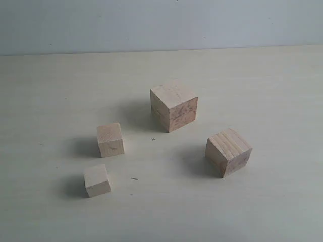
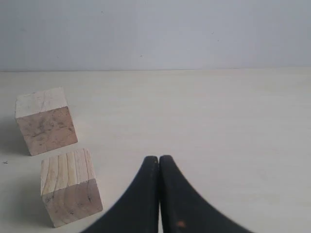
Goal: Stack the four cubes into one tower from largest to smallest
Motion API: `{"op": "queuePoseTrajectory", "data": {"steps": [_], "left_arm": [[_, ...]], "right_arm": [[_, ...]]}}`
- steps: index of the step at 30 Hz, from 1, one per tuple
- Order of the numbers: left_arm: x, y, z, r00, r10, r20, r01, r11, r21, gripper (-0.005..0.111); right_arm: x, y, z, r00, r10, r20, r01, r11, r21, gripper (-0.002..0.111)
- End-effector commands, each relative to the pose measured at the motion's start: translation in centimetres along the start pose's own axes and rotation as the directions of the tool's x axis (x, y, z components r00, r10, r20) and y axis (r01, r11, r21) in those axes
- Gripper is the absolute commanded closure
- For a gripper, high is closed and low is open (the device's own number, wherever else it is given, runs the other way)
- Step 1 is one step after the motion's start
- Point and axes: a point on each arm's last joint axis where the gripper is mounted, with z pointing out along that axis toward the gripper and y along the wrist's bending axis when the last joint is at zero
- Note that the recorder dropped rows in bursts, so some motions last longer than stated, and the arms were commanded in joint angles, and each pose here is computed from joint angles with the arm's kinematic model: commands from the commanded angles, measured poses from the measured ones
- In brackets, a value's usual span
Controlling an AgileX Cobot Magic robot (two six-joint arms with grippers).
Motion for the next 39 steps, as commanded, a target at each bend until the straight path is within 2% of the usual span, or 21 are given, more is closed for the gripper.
{"op": "queuePoseTrajectory", "data": {"steps": [1,3,5,12,13,16,18,22,24,26,27,28,30,33,36,39], "left_arm": [[-1.6,-0.5,-0.2,0.963,-0.225,0.150,0.213,0.973,0.090,0.107],[-2.2,-0.7,-0.4,0.921,-0.331,0.204,0.305,0.941,0.149,0.107],[-2.7,-0.8,-0.5,0.898,-0.366,0.243,0.326,0.926,0.188,0.107],[-4.4,-1.3,-1.3,0.830,-0.390,0.398,0.281,0.910,0.305,0.107],[-4.7,-1.3,-1.4,0.808,-0.423,0.410,0.297,0.894,0.335,0.107],[-5.3,-1.9,-1.6,0.761,-0.550,0.345,0.396,0.814,0.425,0.107],[-6.5,-3.0,-2.0,0.797,-0.517,0.311,0.340,0.811,0.476,0.107],[-10.4,-5.9,-3.0,0.884,-0.408,0.228,0.230,0.804,0.548,0.107],[-12.5,-7.2,-2.8,0.923,-0.354,0.148,0.216,0.799,0.561,0.107],[-13.8,-8.6,-2.2,0.968,-0.249,0.040,0.182,0.799,0.573,0.107],[-14.4,-9.3,-1.7,0.993,-0.112,0.030,0.072,0.800,0.595,0.107],[-14.9,-9.9,-1.2,1.000,-0.028,0.009,0.016,0.787,0.617,0.107],[-16.2,-10.9,0.6,0.998,0.000,-0.064,0.042,0.749,0.661,0.107],[-16.5,-11.1,3.0,0.992,0.025,-0.125,0.062,0.756,0.651,0.107],[-15.6,-11.2,5.5,0.976,0.033,-0.216,0.116,0.761,0.639,0.107],[-12.7,-11.3,10.0,0.914,0.051,-0.402,0.221,0.770,0.599,0.107]], "right_arm": [[-0.1,0.0,0.0,1.000,-0.001,0.018,0.001,1.000,-0.003,0.108],[-0.1,0.0,0.0,1.000,-0.001,0.018,0.001,1.000,-0.003,0.108],[-0.1,0.0,0.0,1.000,-0.001,0.018,0.001,1.000,-0.003,0.108],[-0.1,0.0,0.0,1.000,-0.001,0.018,0.001,1.000,-0.003,0.108],[-0.1,0.0,0.0,1.000,-0.001,0.018,0.001,1.000,-0.003,0.108],[-0.1,0.0,0.0,1.000,-0.001,0.018,0.001,1.000,-0.003,0.108],[-0.1,0.0,0.0,1.000,-0.001,0.018,0.001,1.000,-0.003,0.108],[-0.1,0.0,0.0,1.000,-0.001,0.018,0.001,1.000,-0.003,0.108],[-0.1,0.0,0.0,1.000,-0.001,0.018,0.001,1.000,-0.003,0.108],[-0.1,0.0,0.0,1.000,-0.001,0.018,0.001,1.000,-0.003,0.108],[-0.1,0.0,0.0,1.000,-0.001,0.018,0.001,1.000,-0.003,0.108],[-0.1,0.0,0.0,1.000,-0.001,0.018,0.001,1.000,-0.003,0.108],[-0.1,0.0,0.0,1.000,-0.001,0.018,0.001,1.000,-0.003,0.108],[-0.1,0.0,0.0,1.000,-0.001,0.018,0.001,1.000,-0.003,0.108],[-0.1,0.0,0.0,1.000,-0.001,0.018,0.001,1.000,-0.003,0.108],[-0.1,0.0,0.0,1.000,-0.001,0.018,0.001,1.000,-0.003,0.108]]}}
